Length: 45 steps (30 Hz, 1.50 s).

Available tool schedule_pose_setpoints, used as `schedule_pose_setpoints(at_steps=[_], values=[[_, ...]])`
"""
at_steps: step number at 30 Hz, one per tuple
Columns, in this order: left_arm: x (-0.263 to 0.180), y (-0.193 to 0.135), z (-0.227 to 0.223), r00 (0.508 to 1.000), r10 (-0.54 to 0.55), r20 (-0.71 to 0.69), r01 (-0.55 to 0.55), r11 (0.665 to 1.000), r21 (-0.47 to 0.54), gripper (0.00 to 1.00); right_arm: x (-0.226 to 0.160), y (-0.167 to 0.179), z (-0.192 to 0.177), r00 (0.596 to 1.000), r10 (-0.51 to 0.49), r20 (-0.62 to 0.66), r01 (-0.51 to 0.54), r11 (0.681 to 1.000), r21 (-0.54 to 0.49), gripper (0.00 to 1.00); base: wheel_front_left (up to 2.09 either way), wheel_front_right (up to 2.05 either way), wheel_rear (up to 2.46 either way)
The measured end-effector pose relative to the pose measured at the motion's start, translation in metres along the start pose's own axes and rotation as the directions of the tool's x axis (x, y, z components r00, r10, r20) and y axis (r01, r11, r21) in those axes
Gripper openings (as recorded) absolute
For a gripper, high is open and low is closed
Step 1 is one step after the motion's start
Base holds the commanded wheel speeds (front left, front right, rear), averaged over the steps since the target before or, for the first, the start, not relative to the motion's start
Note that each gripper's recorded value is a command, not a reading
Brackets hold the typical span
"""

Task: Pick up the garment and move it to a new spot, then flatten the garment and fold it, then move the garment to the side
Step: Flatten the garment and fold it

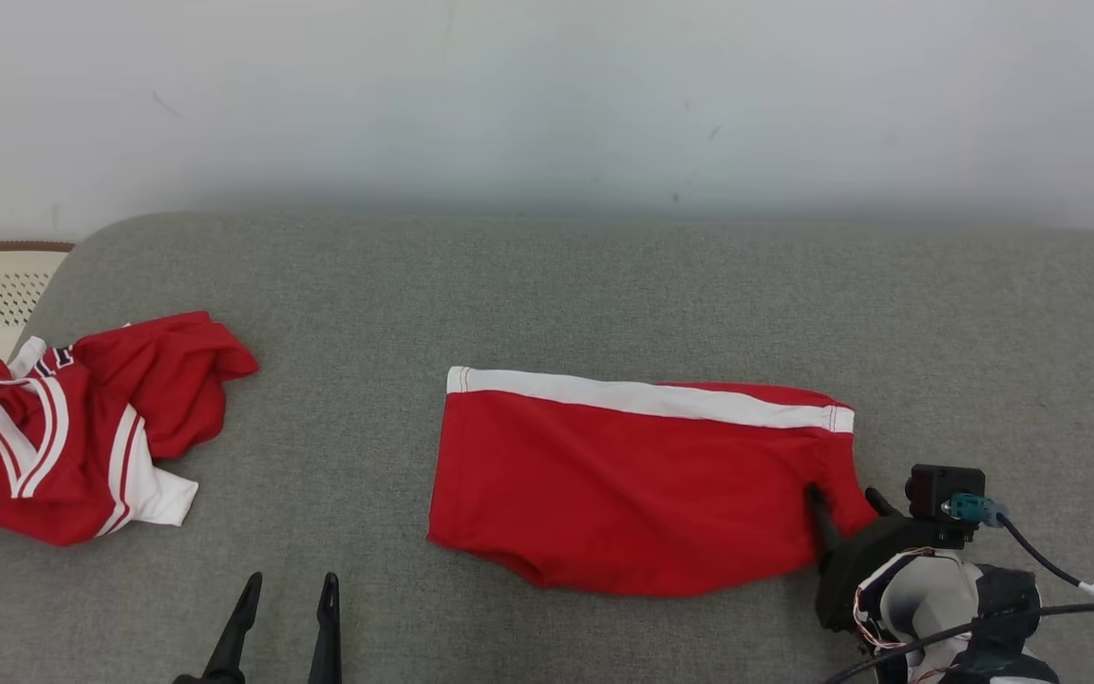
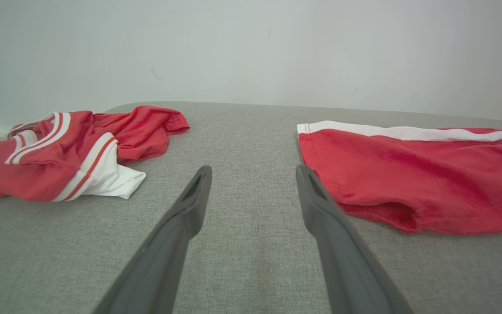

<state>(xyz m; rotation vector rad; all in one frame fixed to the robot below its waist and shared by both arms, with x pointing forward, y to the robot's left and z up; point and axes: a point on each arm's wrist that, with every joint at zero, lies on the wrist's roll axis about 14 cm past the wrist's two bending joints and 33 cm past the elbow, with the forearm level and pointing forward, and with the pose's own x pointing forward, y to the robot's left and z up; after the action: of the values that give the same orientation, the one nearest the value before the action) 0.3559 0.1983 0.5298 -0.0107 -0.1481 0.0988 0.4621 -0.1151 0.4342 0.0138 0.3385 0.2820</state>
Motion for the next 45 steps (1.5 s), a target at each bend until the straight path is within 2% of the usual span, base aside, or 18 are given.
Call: schedule_pose_setpoints(at_steps=[9,10,11,12,19,25,30,32,37,41,45], values=[[0.008,-0.003,-0.005,1.000,-0.009,-0.012,0.009,1.000,0.003,1.00,0.011,-0.006,-0.016,0.996,-0.015,-0.086,0.016,1.000,0.014,1.00,0.00,0.00,0.00],[0.009,-0.003,-0.005,1.000,-0.010,-0.011,0.010,1.000,0.002,1.00,0.012,-0.005,-0.017,0.996,-0.012,-0.090,0.013,1.000,0.013,0.45,0.00,0.00,0.00],[0.010,-0.003,-0.005,1.000,-0.008,-0.012,0.008,1.000,0.002,1.00,0.014,-0.004,-0.016,0.996,-0.009,-0.089,0.011,1.000,0.016,0.14,0.00,0.00,0.00],[0.010,-0.003,-0.006,1.000,-0.007,-0.015,0.008,1.000,0.002,1.00,0.015,-0.003,-0.016,0.996,-0.006,-0.088,0.008,1.000,0.018,0.00,0.00,0.00,0.00],[0.011,0.000,-0.007,1.000,0.002,-0.018,-0.002,1.000,0.008,1.00,0.012,-0.005,-0.013,0.998,-0.012,-0.064,0.015,0.999,0.052,0.00,0.00,0.00,0.00],[0.012,-0.007,-0.003,1.000,-0.017,-0.005,0.017,1.000,-0.002,1.00,-0.014,-0.058,-0.018,0.990,-0.123,-0.069,0.128,0.990,0.065,0.00,0.00,0.00,0.00],[0.011,-0.015,-0.003,0.999,-0.039,-0.001,0.039,0.999,-0.013,1.00,-0.028,-0.079,-0.006,0.986,-0.162,-0.039,0.164,0.982,0.090,0.00,0.00,0.00,0.00],[0.012,-0.019,-0.001,0.999,-0.049,0.004,0.049,0.999,-0.019,1.00,-0.031,-0.078,-0.003,0.987,-0.154,-0.037,0.157,0.982,0.107,0.00,0.00,0.00,0.00],[0.012,-0.028,0.000,0.997,-0.076,0.008,0.076,0.997,-0.034,1.00,-0.037,-0.067,0.014,0.994,-0.109,-0.008,0.108,0.968,0.226,0.00,0.00,0.00,0.00],[0.012,-0.034,0.002,0.995,-0.094,0.014,0.094,0.995,-0.044,1.00,-0.037,-0.043,0.030,0.999,-0.026,0.025,0.018,0.954,0.298,0.00,0.00,0.00,0.00],[0.011,-0.034,0.001,0.995,-0.095,0.009,0.095,0.994,-0.048,1.00,-0.034,-0.013,0.044,0.996,0.077,0.052,-0.091,0.927,0.365,0.00,0.00,0.00,0.00]])
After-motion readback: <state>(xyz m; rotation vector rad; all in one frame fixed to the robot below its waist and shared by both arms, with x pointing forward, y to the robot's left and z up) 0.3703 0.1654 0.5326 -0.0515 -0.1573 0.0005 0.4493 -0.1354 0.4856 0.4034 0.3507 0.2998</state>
